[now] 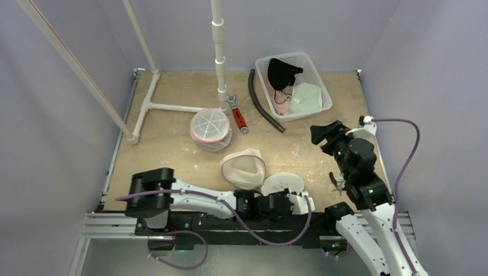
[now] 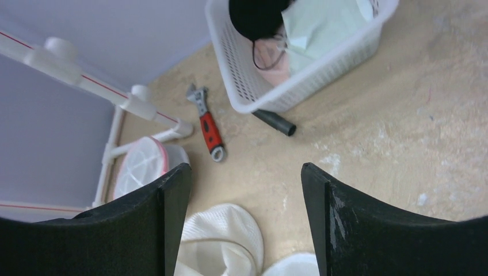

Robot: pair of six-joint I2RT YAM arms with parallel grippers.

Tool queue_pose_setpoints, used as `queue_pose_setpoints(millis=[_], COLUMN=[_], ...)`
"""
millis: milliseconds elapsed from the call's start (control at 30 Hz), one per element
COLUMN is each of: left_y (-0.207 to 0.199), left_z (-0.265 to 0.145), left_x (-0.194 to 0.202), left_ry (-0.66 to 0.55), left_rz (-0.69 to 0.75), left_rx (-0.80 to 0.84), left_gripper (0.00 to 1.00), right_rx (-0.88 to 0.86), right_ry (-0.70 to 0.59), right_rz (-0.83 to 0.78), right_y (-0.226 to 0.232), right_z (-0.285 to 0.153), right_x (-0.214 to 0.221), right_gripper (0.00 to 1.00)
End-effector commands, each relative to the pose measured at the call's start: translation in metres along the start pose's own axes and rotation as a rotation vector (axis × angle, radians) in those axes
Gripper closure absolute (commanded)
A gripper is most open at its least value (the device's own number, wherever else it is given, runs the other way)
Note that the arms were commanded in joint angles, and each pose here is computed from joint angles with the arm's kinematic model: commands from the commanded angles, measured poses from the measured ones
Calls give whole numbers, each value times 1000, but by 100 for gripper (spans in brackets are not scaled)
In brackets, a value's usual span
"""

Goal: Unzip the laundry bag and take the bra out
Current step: Close the laundry bag at the center of the board.

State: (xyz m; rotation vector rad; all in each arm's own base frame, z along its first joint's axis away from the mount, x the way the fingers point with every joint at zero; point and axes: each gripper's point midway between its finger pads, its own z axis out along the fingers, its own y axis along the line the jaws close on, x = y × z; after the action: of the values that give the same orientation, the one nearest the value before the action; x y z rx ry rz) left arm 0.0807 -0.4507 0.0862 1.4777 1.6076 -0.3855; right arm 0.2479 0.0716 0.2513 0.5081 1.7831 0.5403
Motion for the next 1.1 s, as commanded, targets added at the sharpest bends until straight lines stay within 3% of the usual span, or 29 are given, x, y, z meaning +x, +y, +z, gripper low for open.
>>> queue_pose_setpoints(millis=[0,267,700,867,1067], left_y=[41,104,185,197,195], left_z=[-37,-95,-155,-174,-180], left_x=[-70,-103,-46,-15,33], left_ry=[-258,-507,-756,-870,-977], left_rz=[-255,-553,-1084,-1311,-1543], left_rx=[-67,-96,-254,-280,-302], left_gripper=[100,100,100,100,100], right_rx=[-36,-58,-213,-296,-446], right_ry=[-112,-78,112,172,301], right_rz=[-40,-45,-2,31,200], right_y=[23,26,25,33,48], right_z=[-18,-17,1,-4,-13], right_x=[-48,-40,36,54,89], right_gripper=[27,26,27,27,29])
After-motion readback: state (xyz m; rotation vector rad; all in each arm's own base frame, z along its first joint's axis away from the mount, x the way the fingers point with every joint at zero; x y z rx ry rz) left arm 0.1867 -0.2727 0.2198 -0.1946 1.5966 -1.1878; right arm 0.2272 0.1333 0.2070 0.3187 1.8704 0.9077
